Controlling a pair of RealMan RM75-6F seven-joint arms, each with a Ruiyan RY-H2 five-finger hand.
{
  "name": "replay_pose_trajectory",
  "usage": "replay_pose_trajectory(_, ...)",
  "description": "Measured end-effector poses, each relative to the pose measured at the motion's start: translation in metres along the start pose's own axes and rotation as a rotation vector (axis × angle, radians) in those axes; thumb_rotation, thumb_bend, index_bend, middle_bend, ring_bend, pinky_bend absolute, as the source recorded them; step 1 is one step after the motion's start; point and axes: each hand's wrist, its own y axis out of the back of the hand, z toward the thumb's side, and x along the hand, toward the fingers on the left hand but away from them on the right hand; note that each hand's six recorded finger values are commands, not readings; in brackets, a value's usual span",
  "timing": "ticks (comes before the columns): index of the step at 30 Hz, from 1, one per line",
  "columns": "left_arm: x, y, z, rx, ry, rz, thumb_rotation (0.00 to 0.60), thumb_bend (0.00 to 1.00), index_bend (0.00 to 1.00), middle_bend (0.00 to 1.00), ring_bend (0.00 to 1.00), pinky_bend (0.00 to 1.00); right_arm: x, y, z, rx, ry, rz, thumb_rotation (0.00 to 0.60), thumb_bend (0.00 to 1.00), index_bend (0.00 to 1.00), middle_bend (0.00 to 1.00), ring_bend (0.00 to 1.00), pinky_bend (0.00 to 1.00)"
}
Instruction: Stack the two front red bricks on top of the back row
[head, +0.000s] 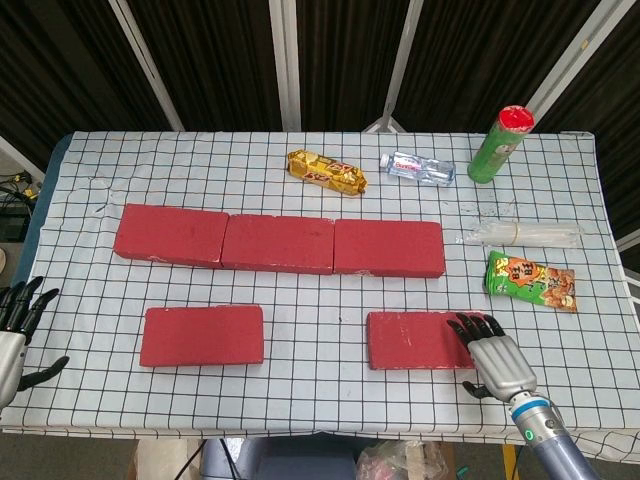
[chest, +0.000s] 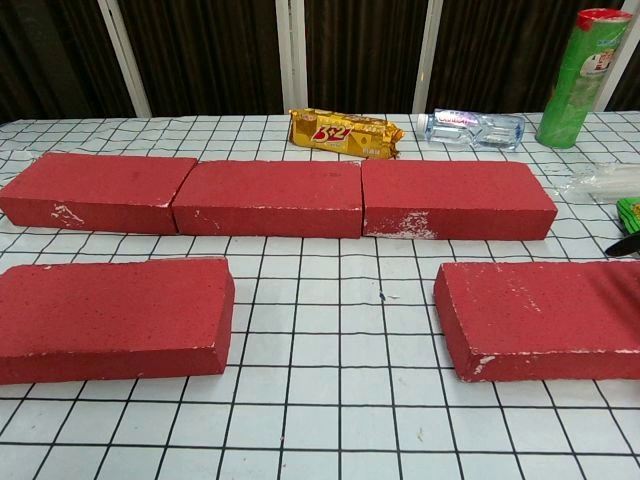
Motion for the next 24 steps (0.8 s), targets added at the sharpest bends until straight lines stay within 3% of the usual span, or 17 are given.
replay_pose_trajectory(11, 0.004, 0.002, -0.007, -0.017, 0.019, 0.004, 0.600, 0.03, 0.14, 0.00, 0.00, 0.07, -0.020, 0.010, 0.032, 0.032, -0.037, 0.055, 0.600, 0.23, 0.00, 0.00, 0.00, 0.00)
replay_pose_trajectory(24, 0.006, 0.000, -0.006, -0.013, 0.025, -0.002, 0.600, 0.03, 0.14, 0.00, 0.00, 0.07, -0.040, 0.025, 0.065, 0.049, -0.053, 0.059, 0.600, 0.23, 0.00, 0.00, 0.00, 0.00)
